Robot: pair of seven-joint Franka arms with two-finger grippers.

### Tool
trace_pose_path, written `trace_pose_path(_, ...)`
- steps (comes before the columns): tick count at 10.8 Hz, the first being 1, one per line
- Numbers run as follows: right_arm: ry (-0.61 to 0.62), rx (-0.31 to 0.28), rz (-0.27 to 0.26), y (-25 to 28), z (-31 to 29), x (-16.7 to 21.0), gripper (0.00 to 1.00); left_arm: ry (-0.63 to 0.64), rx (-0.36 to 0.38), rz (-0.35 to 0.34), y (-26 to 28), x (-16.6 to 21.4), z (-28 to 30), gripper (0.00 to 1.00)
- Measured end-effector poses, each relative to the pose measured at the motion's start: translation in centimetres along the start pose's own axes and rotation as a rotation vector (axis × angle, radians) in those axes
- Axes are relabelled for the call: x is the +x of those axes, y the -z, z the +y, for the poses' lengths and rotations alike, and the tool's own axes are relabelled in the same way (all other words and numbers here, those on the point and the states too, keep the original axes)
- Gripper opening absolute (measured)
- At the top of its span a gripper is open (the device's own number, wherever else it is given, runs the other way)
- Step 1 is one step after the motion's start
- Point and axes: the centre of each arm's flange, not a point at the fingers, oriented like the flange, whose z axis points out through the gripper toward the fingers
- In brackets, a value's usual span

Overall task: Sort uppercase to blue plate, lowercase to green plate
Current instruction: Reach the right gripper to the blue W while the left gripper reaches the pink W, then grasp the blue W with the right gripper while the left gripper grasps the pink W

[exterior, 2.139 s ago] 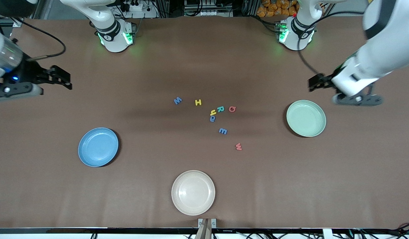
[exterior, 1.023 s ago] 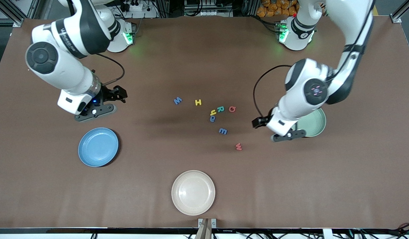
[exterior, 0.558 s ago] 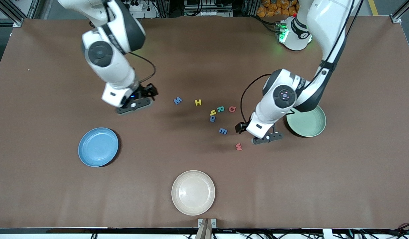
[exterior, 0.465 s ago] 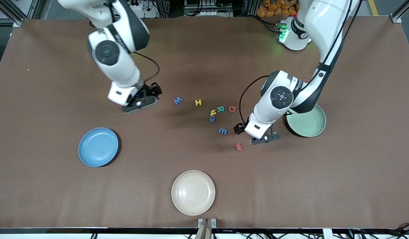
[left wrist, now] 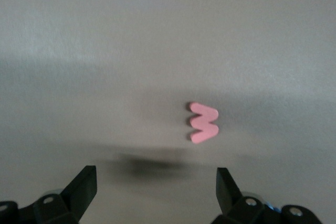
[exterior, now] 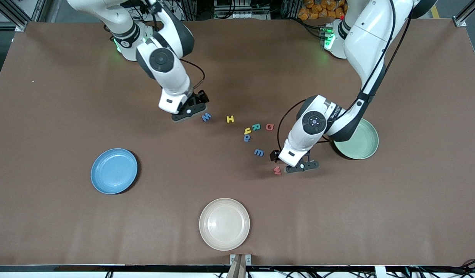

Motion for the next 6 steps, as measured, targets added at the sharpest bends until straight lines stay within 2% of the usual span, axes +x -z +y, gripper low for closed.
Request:
trace_pose_path(2,0.055,-0.017,0.007,-3.2,-0.4,0.2,0.86,0.001,-0.013,0.045,1.6,1.8,0.3,1.0)
trace_pose_path(4,0.123,-0.039,-0.009,-6.3,-1.2,-0.3,0.8,0.008,-0.023,0.063,2.3,2.7,0.4,1.0)
trace_pose_path(6,0.157,-0.025,-0.018,-8.8,-2.5,-0.8,0.81,0.037,-0.029,0.063,1.8,3.0,0.8,1.0)
